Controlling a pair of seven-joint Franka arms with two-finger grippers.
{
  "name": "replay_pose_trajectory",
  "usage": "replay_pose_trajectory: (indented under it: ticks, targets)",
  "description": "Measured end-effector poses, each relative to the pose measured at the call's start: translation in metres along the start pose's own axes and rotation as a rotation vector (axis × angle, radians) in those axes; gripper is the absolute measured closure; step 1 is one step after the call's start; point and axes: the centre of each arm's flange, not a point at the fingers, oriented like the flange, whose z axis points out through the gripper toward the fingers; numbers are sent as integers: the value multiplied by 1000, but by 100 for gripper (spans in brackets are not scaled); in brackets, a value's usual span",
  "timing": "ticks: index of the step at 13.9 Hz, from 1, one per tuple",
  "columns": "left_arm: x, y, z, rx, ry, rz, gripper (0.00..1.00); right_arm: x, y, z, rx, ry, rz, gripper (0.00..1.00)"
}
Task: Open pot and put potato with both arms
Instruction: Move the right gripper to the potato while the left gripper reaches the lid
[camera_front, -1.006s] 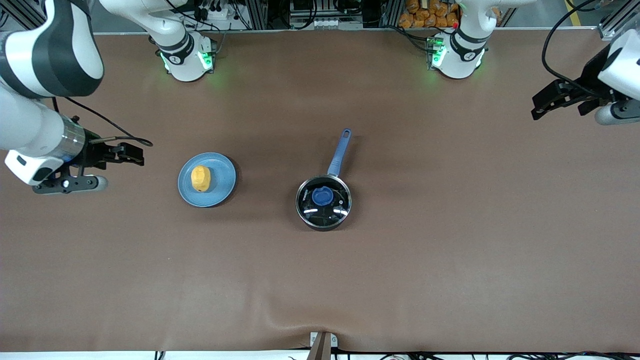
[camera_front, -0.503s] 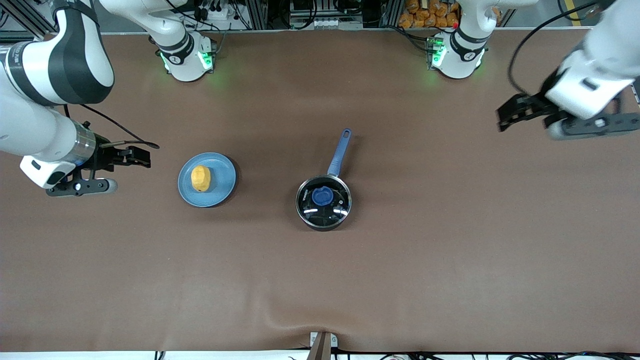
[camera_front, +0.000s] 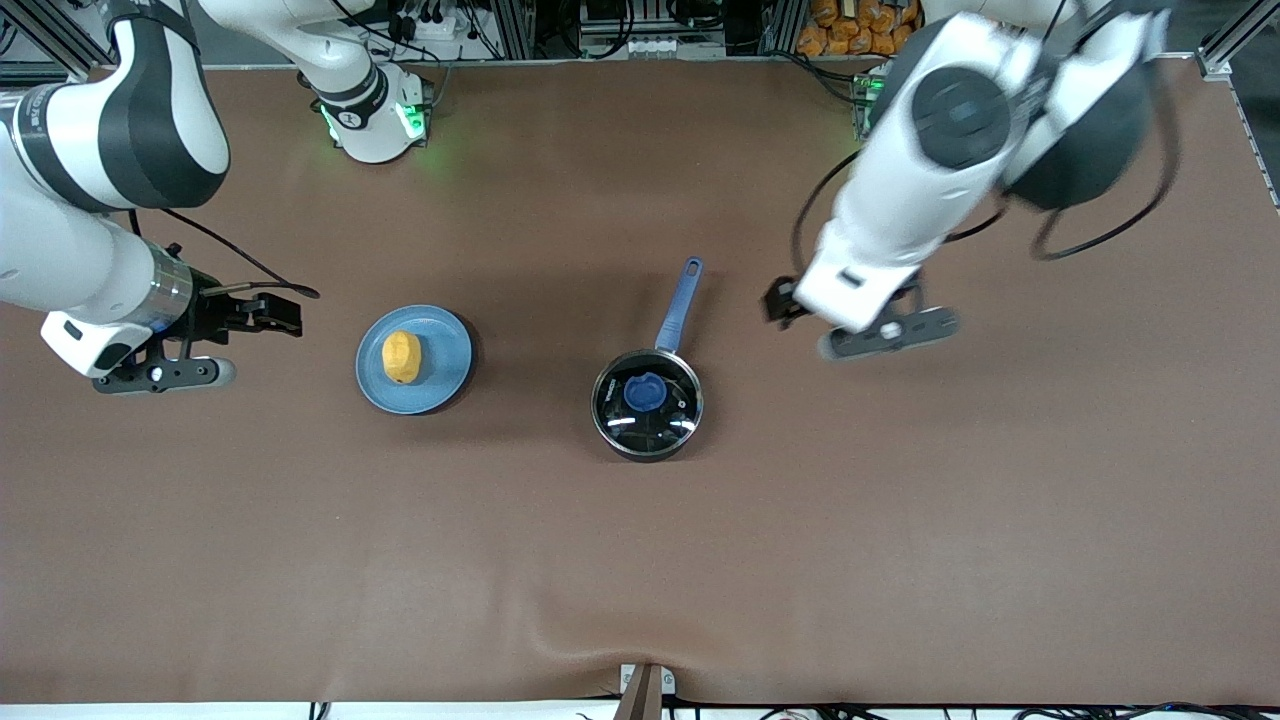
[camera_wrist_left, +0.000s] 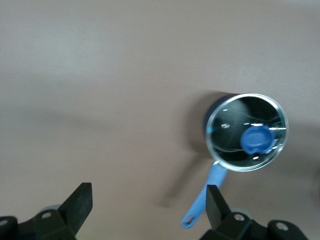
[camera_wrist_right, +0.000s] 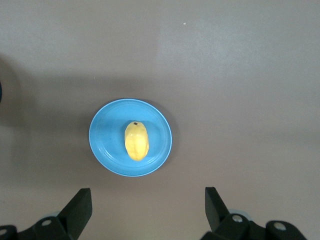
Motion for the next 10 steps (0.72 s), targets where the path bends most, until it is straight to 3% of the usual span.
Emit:
replay_pose_trajectory:
  ticks: [4, 10]
  targets:
    - [-19, 71, 63, -15, 11, -36, 0, 4, 2, 43, -1, 20, 5, 0]
    - [-32, 112, 107, -14, 40, -90, 0, 0, -9, 124, 8, 78, -2, 0]
